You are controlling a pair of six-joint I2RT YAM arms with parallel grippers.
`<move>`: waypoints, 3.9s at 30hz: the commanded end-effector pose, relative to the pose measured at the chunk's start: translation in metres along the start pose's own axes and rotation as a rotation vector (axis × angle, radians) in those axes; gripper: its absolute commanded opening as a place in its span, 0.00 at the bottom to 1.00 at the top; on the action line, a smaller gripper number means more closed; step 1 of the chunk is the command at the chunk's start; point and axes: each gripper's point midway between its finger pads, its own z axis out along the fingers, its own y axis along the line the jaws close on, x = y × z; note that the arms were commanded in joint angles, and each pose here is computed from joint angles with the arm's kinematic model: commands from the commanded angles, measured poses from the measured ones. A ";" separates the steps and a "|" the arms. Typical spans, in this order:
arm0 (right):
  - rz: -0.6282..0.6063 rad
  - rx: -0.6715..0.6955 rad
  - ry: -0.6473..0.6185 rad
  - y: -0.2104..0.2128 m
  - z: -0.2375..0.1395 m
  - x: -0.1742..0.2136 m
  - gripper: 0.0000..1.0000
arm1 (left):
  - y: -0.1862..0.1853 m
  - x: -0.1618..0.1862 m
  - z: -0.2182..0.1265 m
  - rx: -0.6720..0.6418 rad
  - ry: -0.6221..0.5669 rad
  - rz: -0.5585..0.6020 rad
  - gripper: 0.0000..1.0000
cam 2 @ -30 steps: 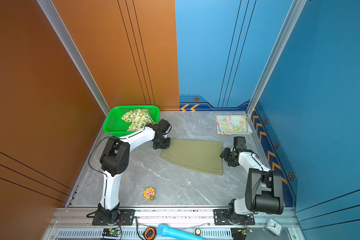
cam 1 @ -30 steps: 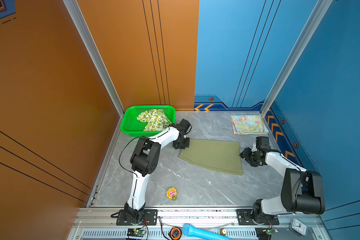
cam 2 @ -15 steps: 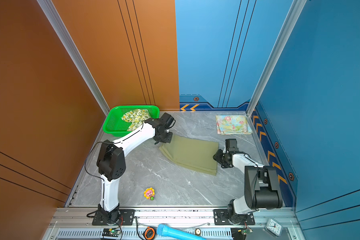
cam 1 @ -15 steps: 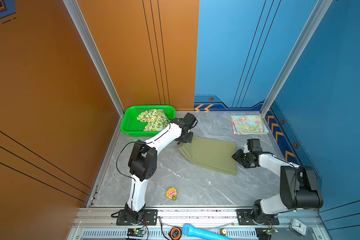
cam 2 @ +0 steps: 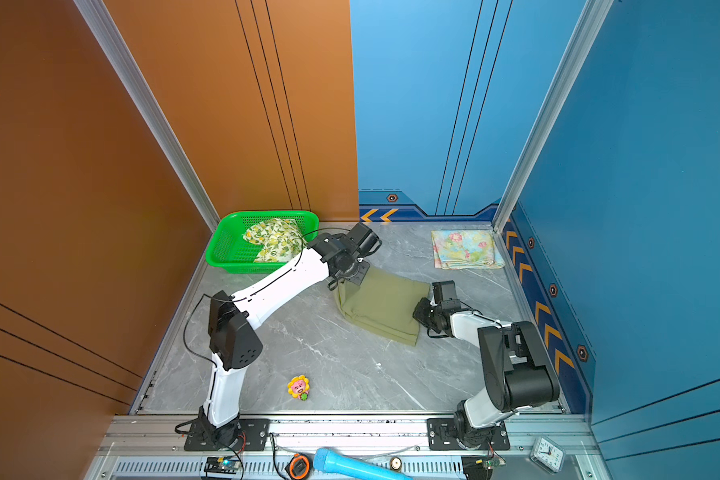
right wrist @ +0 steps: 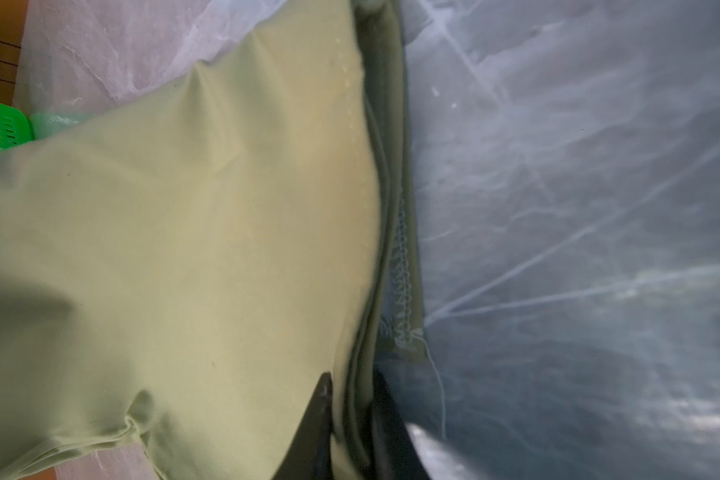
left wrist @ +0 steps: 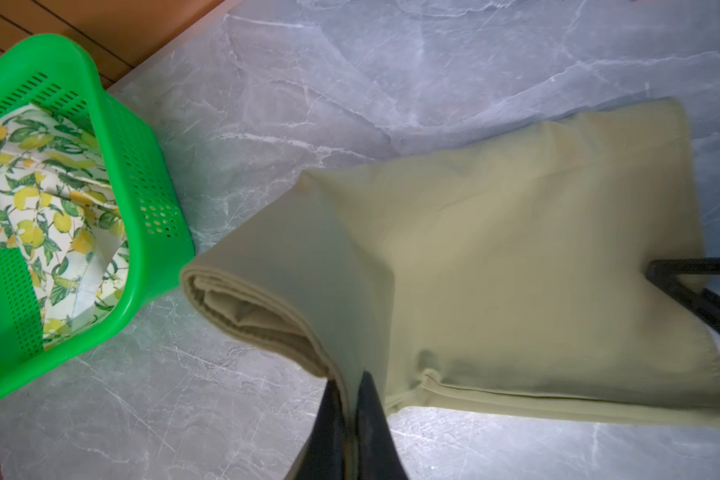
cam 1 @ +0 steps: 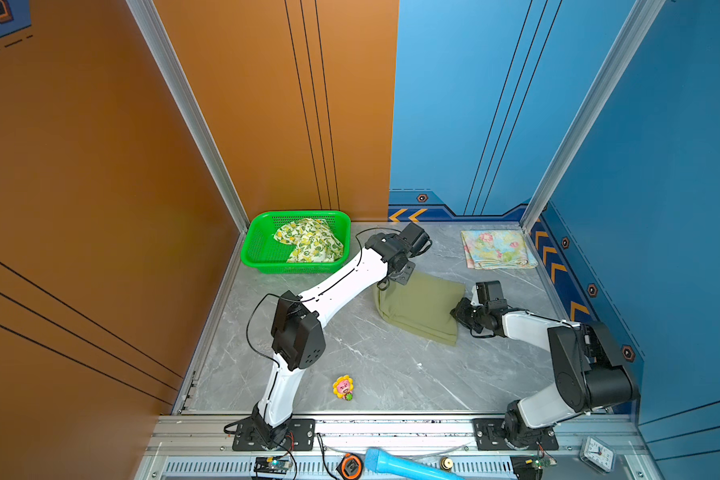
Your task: Fold and stack the skirts
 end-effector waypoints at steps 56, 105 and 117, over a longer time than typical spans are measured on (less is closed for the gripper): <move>-0.074 -0.178 -0.132 0.170 0.032 -0.036 0.35 | 0.011 0.025 0.003 0.152 0.118 -0.133 0.00; -0.064 0.158 0.057 -0.026 -0.026 -0.012 0.48 | 0.005 0.014 0.005 0.144 0.096 -0.122 0.00; -0.088 0.218 0.047 -0.045 -0.023 -0.006 0.44 | 0.003 0.017 0.012 0.107 0.105 -0.098 0.00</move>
